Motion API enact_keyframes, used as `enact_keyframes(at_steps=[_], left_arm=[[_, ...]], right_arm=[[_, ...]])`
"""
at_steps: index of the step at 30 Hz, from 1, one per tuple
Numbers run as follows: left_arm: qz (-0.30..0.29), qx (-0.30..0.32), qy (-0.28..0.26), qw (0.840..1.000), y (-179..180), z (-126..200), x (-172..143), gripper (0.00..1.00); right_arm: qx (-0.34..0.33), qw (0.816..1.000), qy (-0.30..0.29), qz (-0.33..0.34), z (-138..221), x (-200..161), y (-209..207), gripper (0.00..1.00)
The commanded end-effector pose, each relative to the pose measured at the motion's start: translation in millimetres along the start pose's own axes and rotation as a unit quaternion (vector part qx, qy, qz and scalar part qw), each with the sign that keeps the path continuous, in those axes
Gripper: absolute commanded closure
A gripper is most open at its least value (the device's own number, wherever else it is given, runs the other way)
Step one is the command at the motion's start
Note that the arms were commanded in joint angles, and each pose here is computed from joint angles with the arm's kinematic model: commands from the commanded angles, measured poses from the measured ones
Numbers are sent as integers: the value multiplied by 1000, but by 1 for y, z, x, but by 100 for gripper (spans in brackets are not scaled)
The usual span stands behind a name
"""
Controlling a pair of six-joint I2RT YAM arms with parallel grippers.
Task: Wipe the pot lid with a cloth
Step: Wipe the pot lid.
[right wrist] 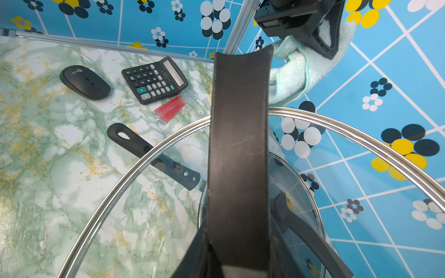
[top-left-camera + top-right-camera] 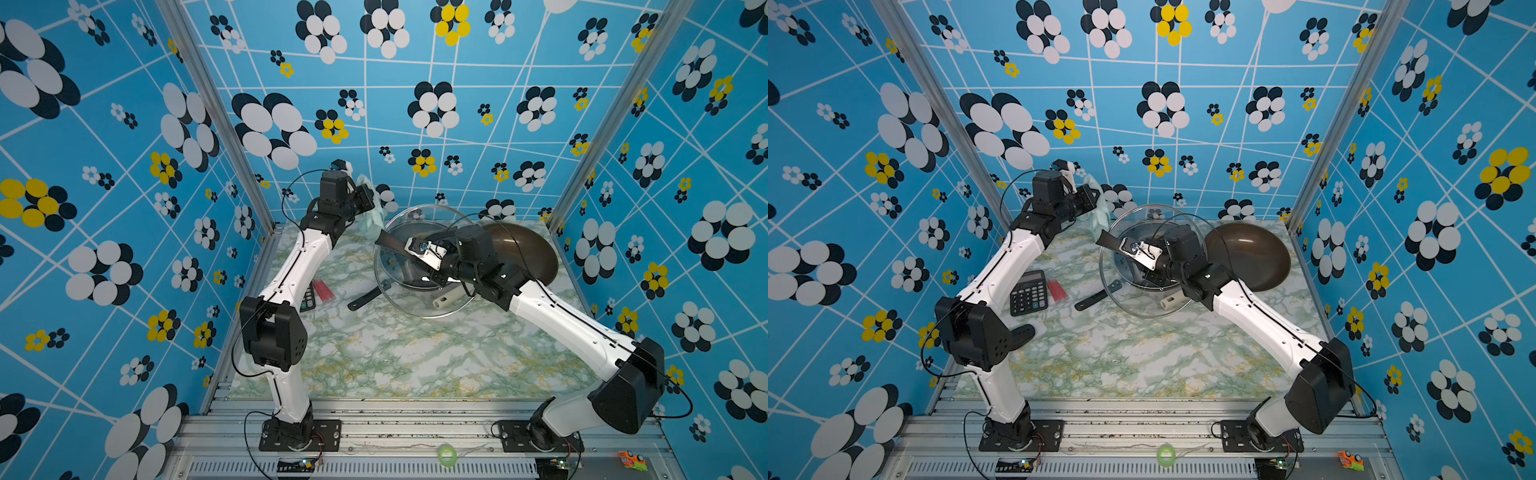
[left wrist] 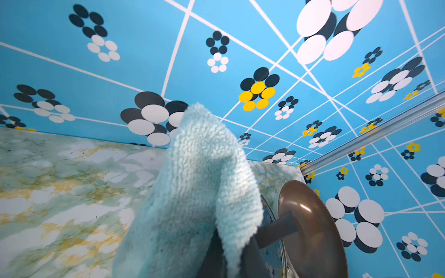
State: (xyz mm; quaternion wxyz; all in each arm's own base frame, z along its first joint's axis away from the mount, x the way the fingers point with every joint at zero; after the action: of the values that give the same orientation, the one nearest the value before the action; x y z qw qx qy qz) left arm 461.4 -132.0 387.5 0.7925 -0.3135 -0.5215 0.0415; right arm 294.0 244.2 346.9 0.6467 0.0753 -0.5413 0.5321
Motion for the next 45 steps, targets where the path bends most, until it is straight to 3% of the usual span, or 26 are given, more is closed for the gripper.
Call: enact_keyframes(at_steps=[1, 4, 8, 12, 14, 17, 20, 23, 29, 35, 40, 42, 45], left_arm=[[-64, -147, -11, 987, -68, 22, 13, 100], [-131, -219, 38, 966, -119, 28, -5, 100], [-198, -285, 94, 933, -178, 27, -55, 100], [-194, -339, 150, 908, -205, 20, -92, 100], [-188, -343, 172, 904, -206, 17, -102, 100], [-184, -322, 189, 909, -198, 16, -108, 100], [-180, -268, 199, 925, -178, 12, -109, 100], [-146, -213, 204, 944, -145, 8, -105, 100], [-45, -130, 165, 977, -72, 3, -97, 100], [-47, -1, 146, 988, -33, 9, -88, 100], [-58, 102, 99, 988, -15, 23, -71, 100], [-70, 105, 86, 988, -20, 28, -63, 100], [-109, 42, 69, 991, -48, 36, -54, 100]], right_arm=[[-81, 991, -76, 78, 26, 38, -23, 100], [-77, 986, -64, 131, 14, 36, -19, 100], [-89, 983, -69, 148, 3, 36, -21, 100], [-94, 980, -71, 158, -5, 37, -24, 100], [-100, 979, -72, 161, -6, 38, -25, 100], [-116, 977, -72, 166, -4, 38, -27, 100], [-138, 973, -76, 170, 1, 38, -28, 100], [-169, 968, -89, 162, 8, 38, -30, 100], [-178, 969, -94, 145, 17, 36, -28, 100], [-191, 967, -100, 136, 24, 38, -29, 100], [-199, 965, -102, 138, 25, 38, -30, 100], [-198, 965, -103, 138, 23, 39, -31, 100], [-195, 965, -104, 137, 20, 39, -31, 100]])
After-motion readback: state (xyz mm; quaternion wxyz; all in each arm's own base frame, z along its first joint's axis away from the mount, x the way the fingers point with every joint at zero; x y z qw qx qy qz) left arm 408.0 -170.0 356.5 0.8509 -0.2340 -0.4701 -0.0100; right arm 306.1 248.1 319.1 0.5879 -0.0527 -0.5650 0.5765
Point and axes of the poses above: each gripper's point midway between its finger pads, its own z axis back along the fingers, its own y axis along the line the jaws close on, x = y × z, the point moved 10 cm from there along z, back along the fingers, and after that the axes turned 2 degrees about -z, right-handed, at the moved point
